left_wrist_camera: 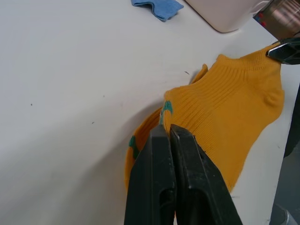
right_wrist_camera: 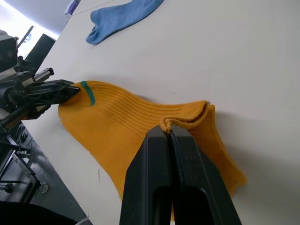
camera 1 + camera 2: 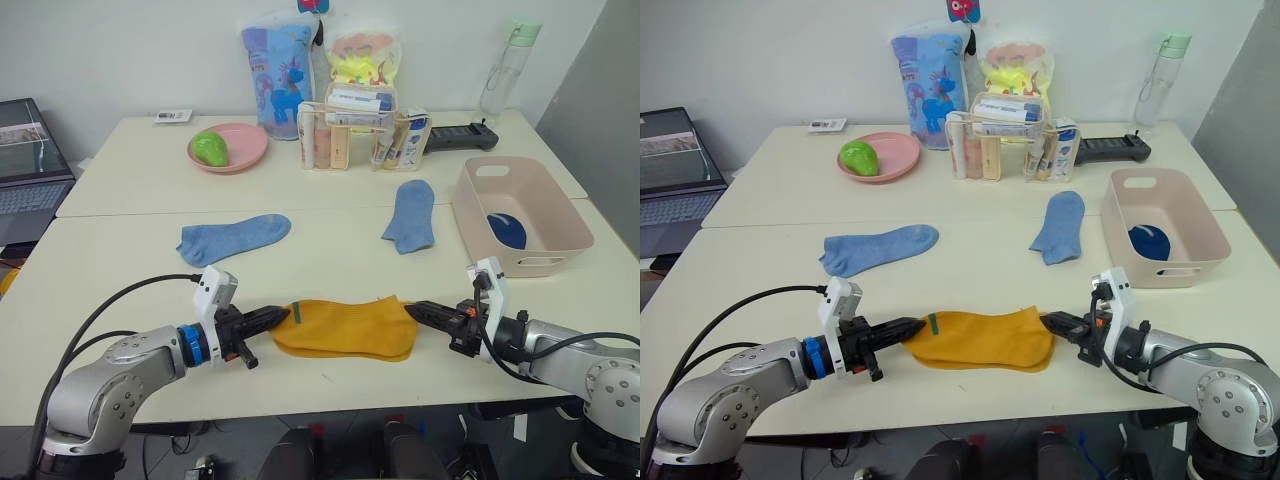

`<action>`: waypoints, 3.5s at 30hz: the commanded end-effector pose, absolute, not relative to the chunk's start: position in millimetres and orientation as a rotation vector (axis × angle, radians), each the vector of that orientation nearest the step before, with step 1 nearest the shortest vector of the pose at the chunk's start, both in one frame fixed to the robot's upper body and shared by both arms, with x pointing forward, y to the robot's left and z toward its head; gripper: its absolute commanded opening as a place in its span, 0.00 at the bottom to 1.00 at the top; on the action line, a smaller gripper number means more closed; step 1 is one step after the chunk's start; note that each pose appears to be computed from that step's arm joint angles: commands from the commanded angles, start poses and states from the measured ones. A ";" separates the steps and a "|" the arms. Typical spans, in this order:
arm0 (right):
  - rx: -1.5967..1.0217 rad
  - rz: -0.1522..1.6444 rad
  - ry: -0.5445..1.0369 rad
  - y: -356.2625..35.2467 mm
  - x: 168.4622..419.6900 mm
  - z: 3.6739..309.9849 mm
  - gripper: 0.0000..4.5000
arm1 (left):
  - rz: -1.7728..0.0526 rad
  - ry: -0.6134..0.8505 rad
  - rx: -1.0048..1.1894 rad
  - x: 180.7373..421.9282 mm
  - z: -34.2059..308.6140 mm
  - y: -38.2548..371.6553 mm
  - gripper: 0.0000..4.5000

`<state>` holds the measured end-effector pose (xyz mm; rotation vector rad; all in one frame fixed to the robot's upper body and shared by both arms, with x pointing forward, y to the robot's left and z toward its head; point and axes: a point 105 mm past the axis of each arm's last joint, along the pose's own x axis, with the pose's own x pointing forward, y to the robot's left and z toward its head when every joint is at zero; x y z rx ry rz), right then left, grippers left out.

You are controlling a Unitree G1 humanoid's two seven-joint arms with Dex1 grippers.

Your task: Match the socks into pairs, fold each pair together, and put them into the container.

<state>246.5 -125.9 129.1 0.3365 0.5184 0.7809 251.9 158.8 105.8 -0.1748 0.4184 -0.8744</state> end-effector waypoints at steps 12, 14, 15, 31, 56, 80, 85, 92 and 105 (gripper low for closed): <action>0.324 0.796 0.504 -117.6 246.0 125.4 0.00 | -0.884 0.399 -0.143 252.6 107.3 156.2 0.00; 0.327 0.797 0.506 -116.9 245.7 124.2 0.00 | -0.883 0.401 -0.138 252.8 106.7 157.2 0.00; 0.327 0.799 0.507 -116.4 245.4 123.7 0.00 | -0.883 0.400 -0.136 253.0 106.7 157.3 0.00; 0.303 0.768 0.498 -119.7 251.1 121.2 0.00 | -0.901 0.399 -0.131 252.5 106.3 153.9 0.00; 0.150 0.724 0.505 -131.8 253.9 106.0 0.48 | -0.886 0.424 -0.073 250.3 95.2 162.5 0.64; -0.457 1.176 0.207 -83.8 274.8 92.7 0.00 | -1.200 0.223 0.436 265.2 92.8 130.7 0.28; -0.442 1.114 0.291 -107.5 276.0 70.3 0.00 | -1.120 0.261 0.452 268.5 71.1 143.2 0.01; -0.424 1.094 0.309 -123.8 263.8 66.6 0.00 | -1.064 0.287 0.418 265.9 64.2 162.1 0.01; -0.341 1.200 0.286 -100.7 248.2 85.1 0.00 | -1.181 0.258 0.397 250.5 81.6 148.6 0.01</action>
